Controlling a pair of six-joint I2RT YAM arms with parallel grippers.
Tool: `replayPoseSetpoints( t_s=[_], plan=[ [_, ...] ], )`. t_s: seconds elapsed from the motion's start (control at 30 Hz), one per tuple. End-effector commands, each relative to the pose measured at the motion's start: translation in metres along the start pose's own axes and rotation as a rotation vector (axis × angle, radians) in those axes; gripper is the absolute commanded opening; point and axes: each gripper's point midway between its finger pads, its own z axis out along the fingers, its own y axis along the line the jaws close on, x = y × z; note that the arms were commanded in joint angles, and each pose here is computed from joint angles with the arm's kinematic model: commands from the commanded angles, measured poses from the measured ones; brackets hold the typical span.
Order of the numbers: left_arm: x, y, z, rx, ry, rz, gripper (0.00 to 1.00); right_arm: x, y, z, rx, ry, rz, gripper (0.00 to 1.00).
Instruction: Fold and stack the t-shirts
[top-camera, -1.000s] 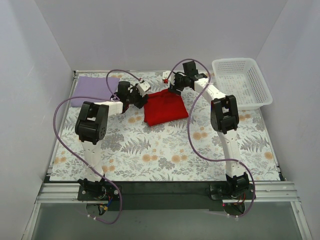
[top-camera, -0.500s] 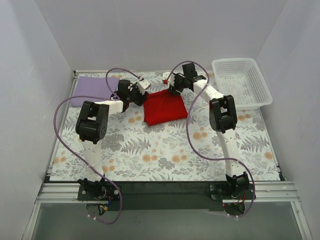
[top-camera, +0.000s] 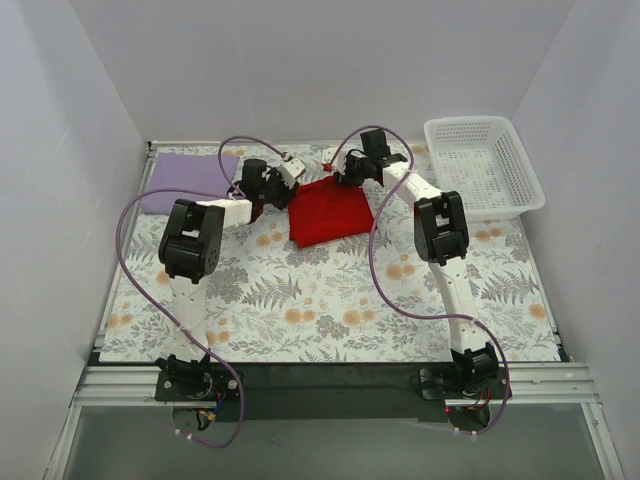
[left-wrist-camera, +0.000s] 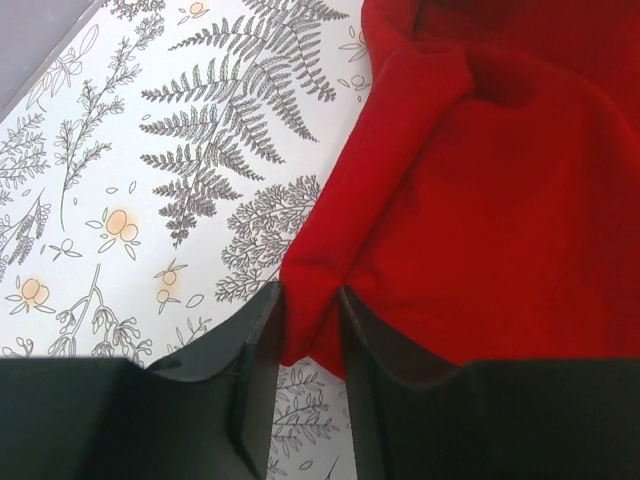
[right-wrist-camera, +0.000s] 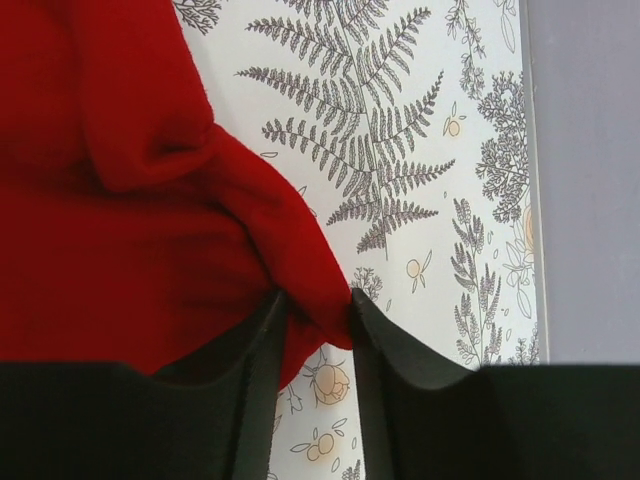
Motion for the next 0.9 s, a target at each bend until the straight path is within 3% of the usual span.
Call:
replayPoseSetpoints(
  t_s=[0.0,0.33,0.37,0.4,0.57,0.87],
  plan=[
    [-0.012,0.006,0.007,-0.031,-0.006,0.022,0.24,0.005,0.004,0.007,-0.004,0.012,-0.015,0.37],
    [-0.004,-0.015,0.003,-0.010,0.023,0.005,0.01,0.007,0.033,-0.014,-0.073,0.043,0.022,0.17],
    [-0.004,-0.017,0.001,-0.008,0.023,0.002,0.00,0.015,0.052,-0.016,-0.110,0.060,0.044,0.04],
    [-0.010,-0.020,-0.004,-0.003,0.012,0.003,0.00,0.014,0.057,-0.020,-0.120,0.063,0.052,0.01],
    [-0.003,-0.056,-0.028,0.040,0.026,-0.024,0.00,0.015,0.110,-0.055,-0.206,0.097,0.116,0.01],
    [-0.033,-0.134,-0.080,0.163,-0.027,-0.043,0.00,-0.008,0.184,-0.116,-0.323,0.080,0.268,0.01]
  ],
)
